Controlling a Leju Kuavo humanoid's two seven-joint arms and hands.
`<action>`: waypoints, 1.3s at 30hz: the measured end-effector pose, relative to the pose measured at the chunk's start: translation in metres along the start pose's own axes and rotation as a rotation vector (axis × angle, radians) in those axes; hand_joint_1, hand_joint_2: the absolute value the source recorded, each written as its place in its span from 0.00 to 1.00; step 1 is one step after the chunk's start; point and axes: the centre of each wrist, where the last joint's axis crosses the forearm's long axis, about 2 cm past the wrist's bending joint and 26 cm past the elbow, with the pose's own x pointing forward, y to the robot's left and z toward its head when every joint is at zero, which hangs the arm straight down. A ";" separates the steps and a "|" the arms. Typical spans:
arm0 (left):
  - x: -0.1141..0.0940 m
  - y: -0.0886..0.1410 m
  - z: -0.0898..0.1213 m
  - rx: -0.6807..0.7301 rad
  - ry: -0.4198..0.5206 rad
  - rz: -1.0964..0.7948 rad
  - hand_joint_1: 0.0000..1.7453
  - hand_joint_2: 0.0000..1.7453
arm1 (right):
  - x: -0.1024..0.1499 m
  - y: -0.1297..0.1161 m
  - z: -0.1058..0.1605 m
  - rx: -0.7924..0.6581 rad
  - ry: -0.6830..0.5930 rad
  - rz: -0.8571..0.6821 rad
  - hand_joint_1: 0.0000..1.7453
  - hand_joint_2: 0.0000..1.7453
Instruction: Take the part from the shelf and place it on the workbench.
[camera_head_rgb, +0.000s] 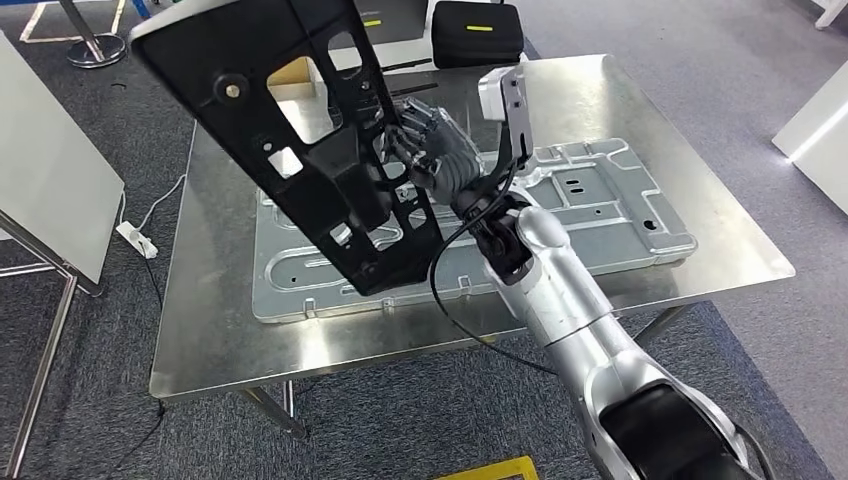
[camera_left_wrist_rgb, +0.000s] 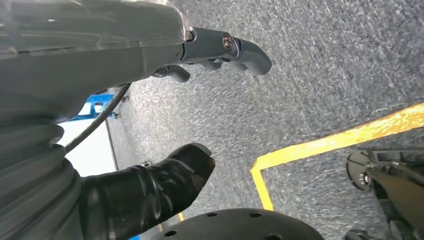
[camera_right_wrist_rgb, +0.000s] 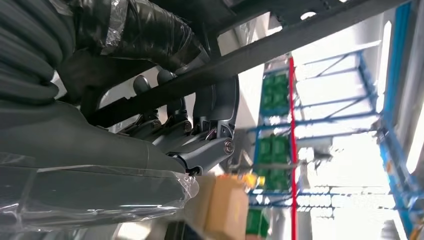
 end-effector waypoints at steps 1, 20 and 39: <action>0.001 0.000 0.000 -0.001 -0.001 -0.005 0.00 1.00 | 0.005 -0.004 -0.005 -0.016 0.000 0.012 1.00 1.00; 0.006 0.000 0.000 0.000 -0.008 -0.042 0.00 1.00 | 0.073 -0.031 -0.068 -0.256 -0.047 0.342 1.00 1.00; 0.025 -0.011 0.004 -0.025 -0.021 -0.142 0.00 1.00 | 0.011 0.000 -0.034 -0.428 -0.183 2.088 1.00 1.00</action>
